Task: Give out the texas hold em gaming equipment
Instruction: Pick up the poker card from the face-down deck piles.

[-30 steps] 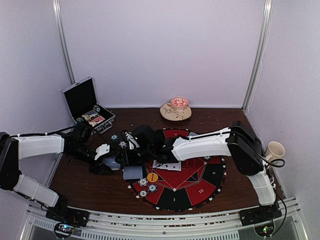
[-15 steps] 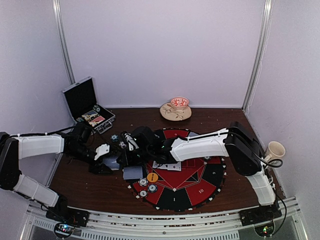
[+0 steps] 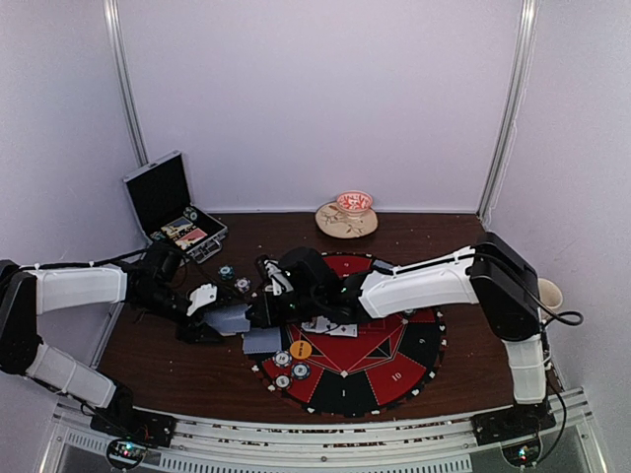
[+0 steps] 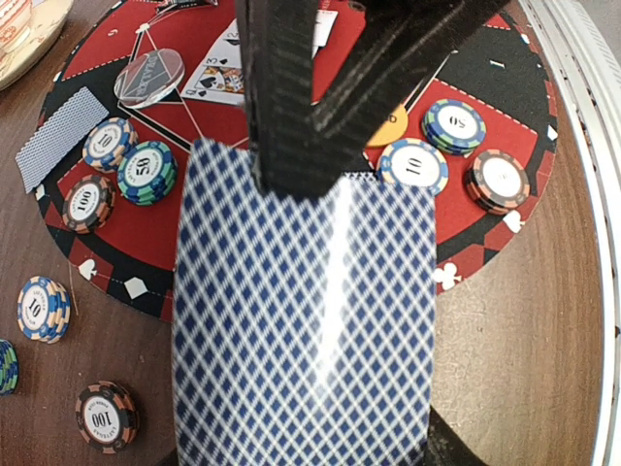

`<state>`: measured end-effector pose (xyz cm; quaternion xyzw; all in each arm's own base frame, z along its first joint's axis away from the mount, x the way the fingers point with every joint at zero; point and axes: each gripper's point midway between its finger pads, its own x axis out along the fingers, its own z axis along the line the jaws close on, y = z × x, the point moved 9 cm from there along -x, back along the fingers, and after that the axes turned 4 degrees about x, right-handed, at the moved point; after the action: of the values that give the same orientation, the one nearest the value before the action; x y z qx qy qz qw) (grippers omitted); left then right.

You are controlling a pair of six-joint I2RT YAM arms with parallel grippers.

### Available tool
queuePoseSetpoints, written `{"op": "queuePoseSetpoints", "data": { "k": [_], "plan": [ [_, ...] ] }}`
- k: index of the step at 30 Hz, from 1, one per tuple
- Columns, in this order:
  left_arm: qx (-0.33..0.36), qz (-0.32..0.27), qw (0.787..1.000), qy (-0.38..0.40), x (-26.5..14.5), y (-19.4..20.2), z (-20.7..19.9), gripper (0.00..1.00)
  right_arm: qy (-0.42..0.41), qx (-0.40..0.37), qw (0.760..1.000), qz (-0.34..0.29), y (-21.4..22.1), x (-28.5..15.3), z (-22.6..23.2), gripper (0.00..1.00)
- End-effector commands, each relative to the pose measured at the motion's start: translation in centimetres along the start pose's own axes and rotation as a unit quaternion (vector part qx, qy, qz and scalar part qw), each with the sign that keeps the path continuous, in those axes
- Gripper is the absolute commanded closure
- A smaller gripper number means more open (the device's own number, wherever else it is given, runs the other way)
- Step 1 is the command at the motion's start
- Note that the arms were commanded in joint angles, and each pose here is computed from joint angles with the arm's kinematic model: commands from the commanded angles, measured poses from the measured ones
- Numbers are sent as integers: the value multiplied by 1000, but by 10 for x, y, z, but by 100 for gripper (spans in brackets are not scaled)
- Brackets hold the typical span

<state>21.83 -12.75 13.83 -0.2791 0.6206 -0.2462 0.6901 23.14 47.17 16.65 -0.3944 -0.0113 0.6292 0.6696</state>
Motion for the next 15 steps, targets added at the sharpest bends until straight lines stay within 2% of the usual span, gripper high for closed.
{"op": "queuePoseSetpoints", "data": {
  "k": [1,6,15],
  "plan": [
    [11,-12,1000,-2,0,-3,3,47,-6,1,999,-38,-13,-19,5,100],
    [10,-12,1000,-1,0,-2,3,47,-32,5,999,-37,-12,-20,6,100],
    [11,-12,1000,-2,0,-3,3,47,-72,6,997,1,-5,4,15,100]
  ]
}}
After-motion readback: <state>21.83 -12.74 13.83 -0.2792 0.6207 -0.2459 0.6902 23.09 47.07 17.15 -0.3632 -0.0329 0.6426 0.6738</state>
